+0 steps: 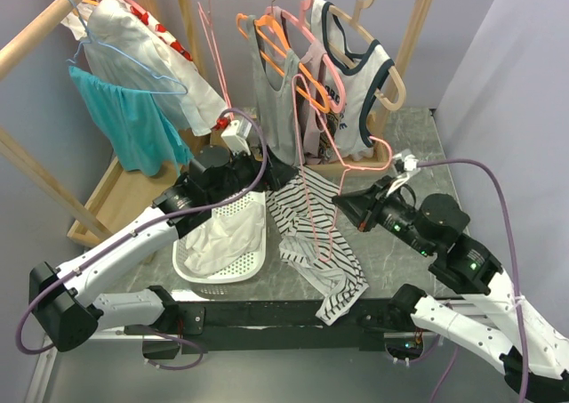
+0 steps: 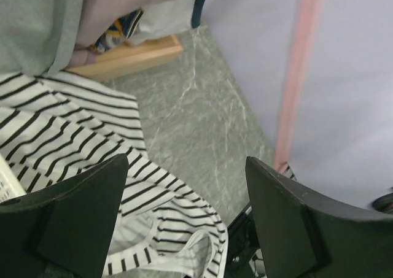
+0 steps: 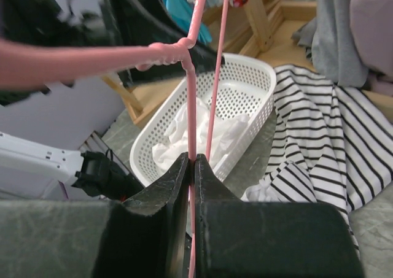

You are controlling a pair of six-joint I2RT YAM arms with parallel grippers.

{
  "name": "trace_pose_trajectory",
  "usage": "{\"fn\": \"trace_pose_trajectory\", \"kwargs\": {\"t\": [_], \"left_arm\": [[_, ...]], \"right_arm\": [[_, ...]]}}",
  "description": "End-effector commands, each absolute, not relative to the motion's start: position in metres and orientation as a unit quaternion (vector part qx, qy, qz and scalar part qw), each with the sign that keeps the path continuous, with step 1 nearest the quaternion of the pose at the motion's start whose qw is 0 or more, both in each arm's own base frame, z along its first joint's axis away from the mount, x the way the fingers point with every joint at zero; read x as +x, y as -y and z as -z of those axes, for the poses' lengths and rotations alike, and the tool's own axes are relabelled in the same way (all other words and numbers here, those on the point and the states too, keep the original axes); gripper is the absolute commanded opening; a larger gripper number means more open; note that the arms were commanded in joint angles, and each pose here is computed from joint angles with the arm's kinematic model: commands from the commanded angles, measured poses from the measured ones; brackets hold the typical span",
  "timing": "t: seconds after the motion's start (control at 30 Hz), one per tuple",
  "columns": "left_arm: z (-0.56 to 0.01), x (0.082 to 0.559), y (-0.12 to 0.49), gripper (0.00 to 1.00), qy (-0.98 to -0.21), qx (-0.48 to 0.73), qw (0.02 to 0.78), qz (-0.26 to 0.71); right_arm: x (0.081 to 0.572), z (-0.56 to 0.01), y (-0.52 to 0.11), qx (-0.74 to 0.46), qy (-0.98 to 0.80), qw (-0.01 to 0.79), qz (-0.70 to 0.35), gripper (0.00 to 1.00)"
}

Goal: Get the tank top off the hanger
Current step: Place the hanger at the clothesline.

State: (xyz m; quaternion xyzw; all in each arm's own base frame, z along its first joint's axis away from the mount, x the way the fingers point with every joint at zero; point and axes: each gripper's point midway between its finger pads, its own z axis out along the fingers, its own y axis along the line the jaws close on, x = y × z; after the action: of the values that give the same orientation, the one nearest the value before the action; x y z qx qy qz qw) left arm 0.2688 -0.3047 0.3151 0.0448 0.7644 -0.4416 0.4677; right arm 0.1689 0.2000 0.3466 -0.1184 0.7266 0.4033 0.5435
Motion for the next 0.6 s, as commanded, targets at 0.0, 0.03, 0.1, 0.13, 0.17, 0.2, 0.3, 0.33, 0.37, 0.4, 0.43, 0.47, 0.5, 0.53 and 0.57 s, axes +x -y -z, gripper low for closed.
{"fn": "trace_pose_trajectory", "kwargs": {"t": [0.0, 0.03, 0.1, 0.13, 0.17, 0.2, 0.3, 0.33, 0.37, 0.4, 0.43, 0.47, 0.5, 0.53, 0.57], "left_arm": [[-0.321, 0.256, 0.303, 0.83, -0.747, 0.062, 0.474, 0.462], [-0.32, 0.252, 0.305, 0.81, -0.746, 0.066, 0.465, 0.472], [-0.315, 0.238, 0.311, 0.79, -0.741, 0.07, 0.443, 0.5], [-0.314, 0.231, 0.314, 0.79, -0.738, 0.073, 0.436, 0.509], [-0.31, 0.226, 0.315, 0.79, -0.736, 0.074, 0.432, 0.517], [-0.316, 0.219, 0.314, 0.79, -0.727, 0.077, 0.434, 0.527], [-0.332, 0.204, 0.31, 0.83, -0.7, 0.081, 0.457, 0.543], [-0.336, 0.197, 0.309, 0.84, -0.693, 0.084, 0.464, 0.546], [-0.341, 0.19, 0.303, 0.85, -0.681, 0.087, 0.477, 0.548], [-0.348, 0.185, 0.302, 0.87, -0.669, 0.088, 0.488, 0.553], [-0.349, 0.182, 0.299, 0.89, -0.665, 0.09, 0.495, 0.552], [-0.346, 0.177, 0.295, 0.99, -0.662, 0.092, 0.498, 0.552], [-0.349, 0.173, 0.295, 0.99, -0.656, 0.096, 0.503, 0.555], [-0.347, 0.167, 0.296, 0.99, -0.653, 0.106, 0.504, 0.555], [-0.342, 0.163, 0.298, 1.0, -0.656, 0.112, 0.501, 0.553]], "right_arm": [[0.17, -0.389, -0.185, -0.097, -0.697, 0.587, -0.401, 0.06], [0.172, -0.39, -0.186, -0.097, -0.7, 0.586, -0.397, 0.06], [0.171, -0.4, -0.187, -0.101, -0.694, 0.589, -0.402, 0.06], [0.174, -0.399, -0.191, -0.106, -0.698, 0.586, -0.398, 0.06], [0.174, -0.402, -0.193, -0.111, -0.696, 0.585, -0.402, 0.06], [0.176, -0.4, -0.196, -0.112, -0.699, 0.582, -0.4, 0.06], [0.178, -0.399, -0.204, -0.121, -0.696, 0.578, -0.408, 0.06], [0.179, -0.401, -0.205, -0.119, -0.693, 0.58, -0.411, 0.06], [0.18, -0.399, -0.207, -0.121, -0.694, 0.579, -0.41, 0.06], [0.182, -0.397, -0.209, -0.122, -0.696, 0.578, -0.409, 0.06], [0.183, -0.398, -0.21, -0.121, -0.695, 0.578, -0.41, 0.06], [0.184, -0.398, -0.211, -0.122, -0.696, 0.578, -0.409, 0.06], [0.186, -0.397, -0.213, -0.123, -0.698, 0.577, -0.407, 0.06], [0.187, -0.397, -0.213, -0.125, -0.698, 0.577, -0.406, 0.06], [0.187, -0.4, -0.214, -0.126, -0.697, 0.578, -0.407, 0.06]]}}
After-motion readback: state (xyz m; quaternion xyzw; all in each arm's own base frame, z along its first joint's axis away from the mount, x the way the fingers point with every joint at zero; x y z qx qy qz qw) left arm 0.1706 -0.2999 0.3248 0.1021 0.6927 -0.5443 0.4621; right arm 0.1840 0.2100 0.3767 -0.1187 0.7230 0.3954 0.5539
